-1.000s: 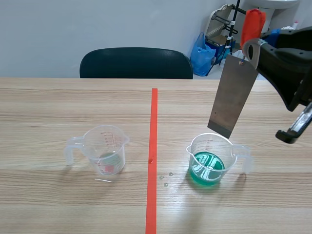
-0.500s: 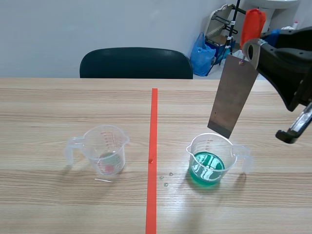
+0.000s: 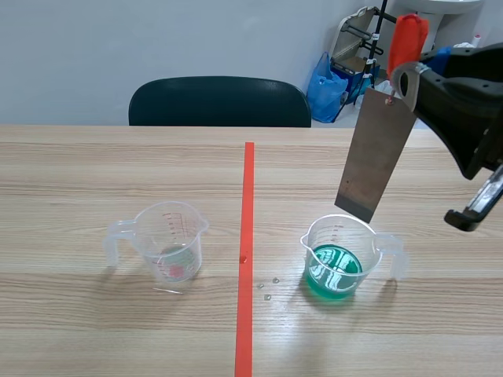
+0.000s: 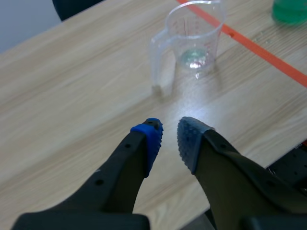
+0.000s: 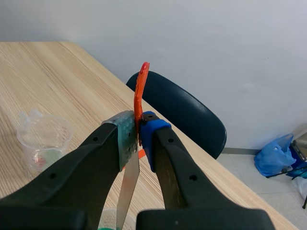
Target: Do the redox reaction experiment
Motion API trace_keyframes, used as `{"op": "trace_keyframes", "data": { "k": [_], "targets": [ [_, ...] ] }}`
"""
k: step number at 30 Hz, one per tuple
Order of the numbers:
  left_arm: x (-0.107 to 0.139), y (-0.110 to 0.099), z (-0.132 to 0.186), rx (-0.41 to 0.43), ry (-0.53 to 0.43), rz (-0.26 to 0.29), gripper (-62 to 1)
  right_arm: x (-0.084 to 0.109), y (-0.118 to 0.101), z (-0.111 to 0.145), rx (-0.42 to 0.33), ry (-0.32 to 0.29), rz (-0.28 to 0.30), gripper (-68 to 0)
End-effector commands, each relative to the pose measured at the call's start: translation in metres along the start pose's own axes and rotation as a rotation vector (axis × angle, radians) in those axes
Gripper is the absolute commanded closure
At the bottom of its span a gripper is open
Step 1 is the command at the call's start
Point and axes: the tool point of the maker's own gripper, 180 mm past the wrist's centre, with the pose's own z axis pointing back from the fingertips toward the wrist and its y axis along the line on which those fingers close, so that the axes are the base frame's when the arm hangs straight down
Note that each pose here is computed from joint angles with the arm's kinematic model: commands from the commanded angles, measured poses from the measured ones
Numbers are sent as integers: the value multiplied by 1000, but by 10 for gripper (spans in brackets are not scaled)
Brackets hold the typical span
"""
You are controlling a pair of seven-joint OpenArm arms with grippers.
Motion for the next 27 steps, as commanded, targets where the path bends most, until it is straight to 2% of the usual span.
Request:
{"op": "trace_keyframes", "data": {
  "k": [1, 3, 7, 11, 16, 22, 27],
  "targets": [
    [13, 6, -15, -28, -50, -16, -40, 14, -3, -1, 1, -43, 17, -13],
    [20, 8, -35, -79, -66, -22, -23, 13, -3, -1, 2, -42, 17, -13],
    [38, 13, -84, -137, -87, 15, -24, 13, -3, -1, 2, -42, 17, -13],
    [62, 2, -129, -213, -118, 58, -24, 13, -3, -1, 2, -42, 17, -13],
    [88, -34, -176, -338, -160, 92, -24, 13, -3, -1, 2, -42, 17, -13],
    [93, -85, -230, -473, -135, 115, -23, 13, -3, -1, 2, -42, 17, -13],
    [99, -119, -261, -554, -121, 170, -24, 14, -3, -1, 1, -43, 17, -13]
  ]
}}
